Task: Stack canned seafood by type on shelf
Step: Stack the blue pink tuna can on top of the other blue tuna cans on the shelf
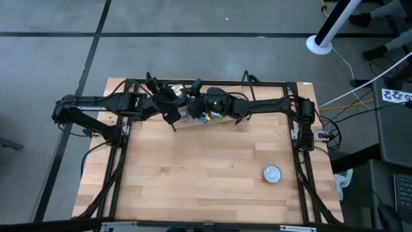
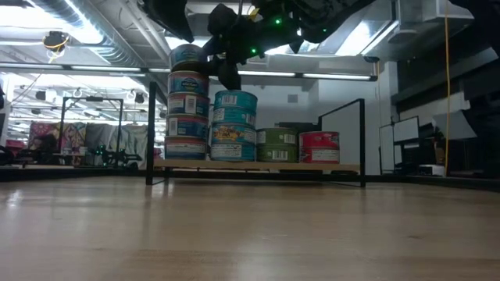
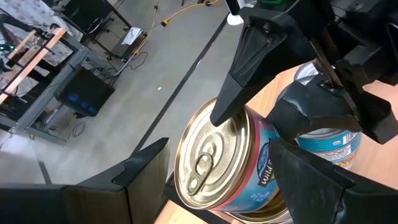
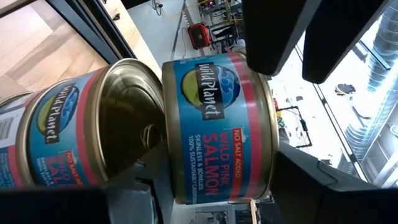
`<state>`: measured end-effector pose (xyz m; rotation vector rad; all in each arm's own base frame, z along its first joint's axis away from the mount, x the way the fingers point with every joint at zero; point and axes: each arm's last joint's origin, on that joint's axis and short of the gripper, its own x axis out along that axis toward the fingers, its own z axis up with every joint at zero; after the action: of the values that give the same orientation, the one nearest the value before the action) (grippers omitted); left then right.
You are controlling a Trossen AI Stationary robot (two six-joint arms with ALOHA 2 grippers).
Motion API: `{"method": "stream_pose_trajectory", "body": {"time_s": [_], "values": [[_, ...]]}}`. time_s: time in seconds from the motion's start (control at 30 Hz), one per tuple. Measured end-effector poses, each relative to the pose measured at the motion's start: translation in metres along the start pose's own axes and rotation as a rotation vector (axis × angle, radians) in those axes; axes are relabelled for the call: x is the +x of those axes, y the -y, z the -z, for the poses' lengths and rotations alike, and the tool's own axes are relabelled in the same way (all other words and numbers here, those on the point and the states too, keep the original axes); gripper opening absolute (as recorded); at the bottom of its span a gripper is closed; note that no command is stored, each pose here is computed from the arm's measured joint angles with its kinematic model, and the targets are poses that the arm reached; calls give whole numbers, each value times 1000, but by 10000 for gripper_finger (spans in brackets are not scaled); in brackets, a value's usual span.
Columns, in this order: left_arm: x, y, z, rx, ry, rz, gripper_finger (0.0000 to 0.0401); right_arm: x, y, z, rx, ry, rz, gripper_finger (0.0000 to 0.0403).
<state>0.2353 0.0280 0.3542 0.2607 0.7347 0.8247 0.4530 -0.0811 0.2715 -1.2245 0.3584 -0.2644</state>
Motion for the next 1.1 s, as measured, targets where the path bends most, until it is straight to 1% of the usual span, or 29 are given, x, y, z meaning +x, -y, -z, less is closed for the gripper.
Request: {"method": "stream_pose_trajectory", "body": {"time_s": [0.57,0.77,0.83,1.1], "values": [[0,0,0,0,0,2,272,0,0,0,4,-7,1,202],[0,0,0,0,0,2,272,-1,0,-1,57,-59,22,203],[0,0,0,0,0,2,272,-1,-1,-1,59,-68,23,212],[0,0,0,0,0,2,272,-3,-6,-12,58,-38,6,281]]}}
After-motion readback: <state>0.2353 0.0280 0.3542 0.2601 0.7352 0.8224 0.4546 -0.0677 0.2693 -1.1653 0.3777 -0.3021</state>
